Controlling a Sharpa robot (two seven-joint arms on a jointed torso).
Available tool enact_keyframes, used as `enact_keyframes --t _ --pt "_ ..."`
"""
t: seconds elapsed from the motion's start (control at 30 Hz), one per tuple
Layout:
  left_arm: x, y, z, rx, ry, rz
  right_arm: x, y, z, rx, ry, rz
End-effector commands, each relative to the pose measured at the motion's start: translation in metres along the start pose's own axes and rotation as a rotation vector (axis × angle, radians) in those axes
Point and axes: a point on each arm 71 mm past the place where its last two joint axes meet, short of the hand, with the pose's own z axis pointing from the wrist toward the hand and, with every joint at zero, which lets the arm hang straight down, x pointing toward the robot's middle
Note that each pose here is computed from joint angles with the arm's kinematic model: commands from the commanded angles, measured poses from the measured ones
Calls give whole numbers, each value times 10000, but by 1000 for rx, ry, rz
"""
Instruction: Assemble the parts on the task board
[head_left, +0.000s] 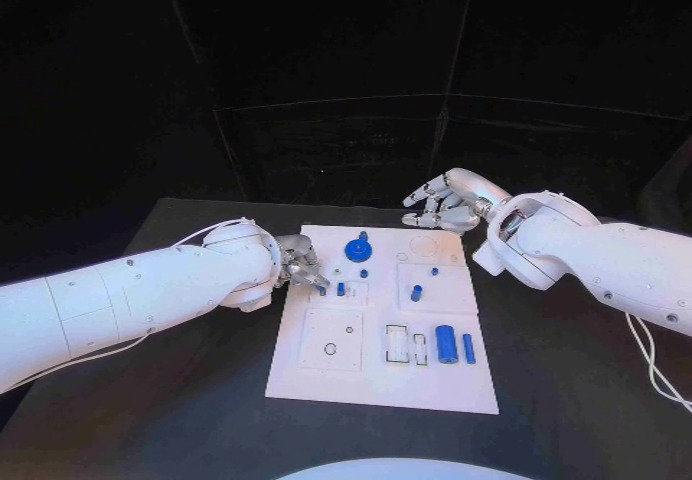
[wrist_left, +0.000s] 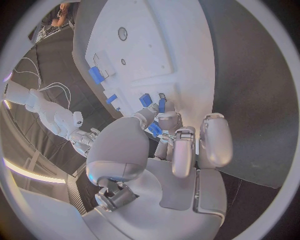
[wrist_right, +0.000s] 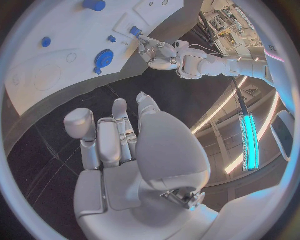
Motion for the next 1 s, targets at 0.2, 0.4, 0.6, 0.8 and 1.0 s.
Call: enact_keyframes --t 0.2,0.4,0.6,0.8,1.0 --pt "21 -9 3 0 22 15 2 19 5 -12 5 2" --pt "29 -7 2 -4 33 21 2 19 6 -12 6 2" --pt "39 -2 2 -9 49 29 3 20 7 -12 6 2" --pt "54 -12 2 -8 65 37 4 19 8 -12 7 2" --pt "58 -19 11 -8 69 39 3 19 8 -12 7 2"
